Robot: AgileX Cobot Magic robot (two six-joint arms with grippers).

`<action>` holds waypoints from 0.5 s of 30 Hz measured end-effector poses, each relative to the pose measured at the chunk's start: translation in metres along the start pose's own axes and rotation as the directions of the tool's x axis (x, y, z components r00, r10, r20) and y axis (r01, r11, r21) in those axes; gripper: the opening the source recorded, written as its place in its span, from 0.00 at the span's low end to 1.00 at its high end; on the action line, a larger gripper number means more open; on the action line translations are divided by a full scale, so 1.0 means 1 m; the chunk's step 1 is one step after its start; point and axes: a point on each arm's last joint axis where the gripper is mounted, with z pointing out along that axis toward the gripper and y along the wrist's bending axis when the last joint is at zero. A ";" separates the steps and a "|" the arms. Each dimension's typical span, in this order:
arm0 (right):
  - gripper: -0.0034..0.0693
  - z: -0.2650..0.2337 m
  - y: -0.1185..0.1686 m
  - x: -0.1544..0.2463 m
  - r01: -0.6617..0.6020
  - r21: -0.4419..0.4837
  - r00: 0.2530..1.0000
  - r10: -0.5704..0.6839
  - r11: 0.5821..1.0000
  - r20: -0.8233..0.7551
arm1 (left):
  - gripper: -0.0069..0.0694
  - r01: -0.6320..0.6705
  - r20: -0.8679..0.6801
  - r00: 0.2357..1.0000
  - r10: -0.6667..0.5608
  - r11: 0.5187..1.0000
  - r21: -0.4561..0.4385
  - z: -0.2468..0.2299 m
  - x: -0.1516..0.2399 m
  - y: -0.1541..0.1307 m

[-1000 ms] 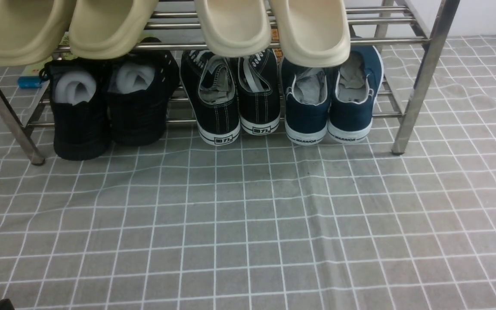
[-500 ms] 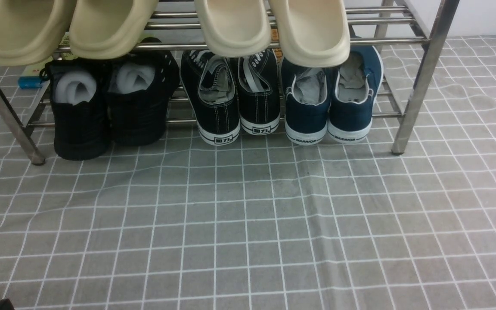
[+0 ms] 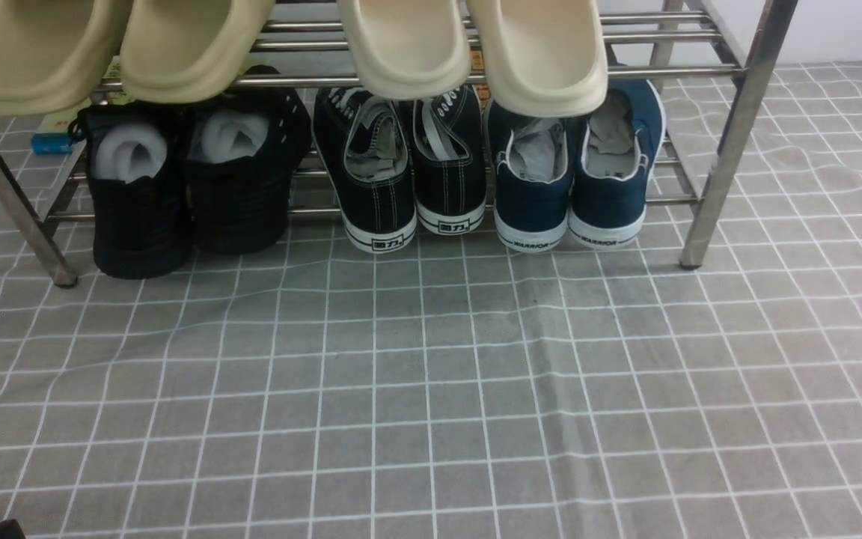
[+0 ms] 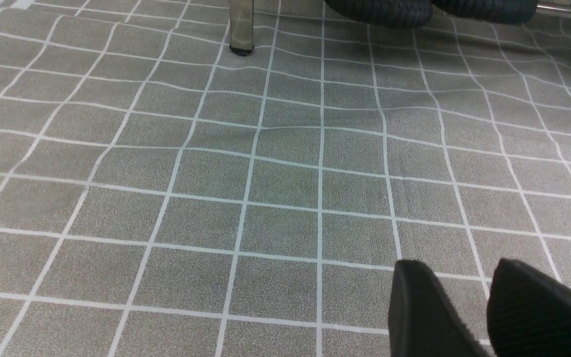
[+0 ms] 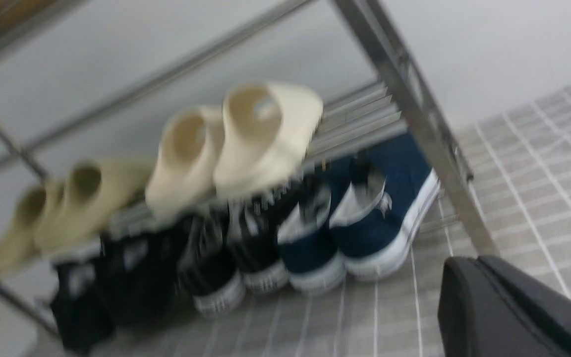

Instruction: Take the shoes off the shelf with your hand from the grey coffee tablecloth.

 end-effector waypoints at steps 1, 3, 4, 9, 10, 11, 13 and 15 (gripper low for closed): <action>0.05 0.008 0.005 -0.002 0.029 -0.017 0.994 -0.031 0.999 -0.103 | 0.40 0.000 0.000 1.000 0.000 1.000 0.000 0.000 0.000 0.000; 0.05 0.039 0.006 -0.001 0.043 -0.034 0.919 -0.053 0.999 -0.391 | 0.40 0.000 0.000 1.000 0.000 1.000 0.000 0.000 0.000 0.000; 0.05 0.050 0.006 -0.001 0.034 -0.040 0.875 -0.049 0.999 -0.482 | 0.40 0.000 0.000 1.000 0.000 1.000 0.000 0.000 0.000 0.000; 0.06 0.117 0.004 -0.003 -0.020 -0.138 0.612 -0.097 0.990 -0.785 | 0.40 0.000 0.000 1.000 0.000 1.000 0.000 0.000 0.000 0.000; 0.07 0.128 0.006 -0.002 -0.029 -0.176 0.583 -0.127 0.984 -0.803 | 0.40 0.000 0.000 1.000 0.000 1.000 0.000 0.000 0.000 0.000; 0.08 0.141 0.011 0.000 -0.047 -0.220 0.551 -0.158 0.974 -0.819 | 0.40 0.000 0.000 1.000 0.000 1.000 0.000 0.000 0.000 0.000; 0.11 0.166 0.024 0.009 -0.073 -0.302 0.496 -0.228 0.950 -0.838 | 0.40 0.000 0.000 1.000 0.000 1.000 0.000 0.000 0.000 0.000; 0.15 0.186 0.041 0.016 -0.070 -0.374 0.457 -0.304 0.925 -0.836 | 0.40 0.000 0.000 1.000 0.000 1.000 0.000 0.000 0.000 0.000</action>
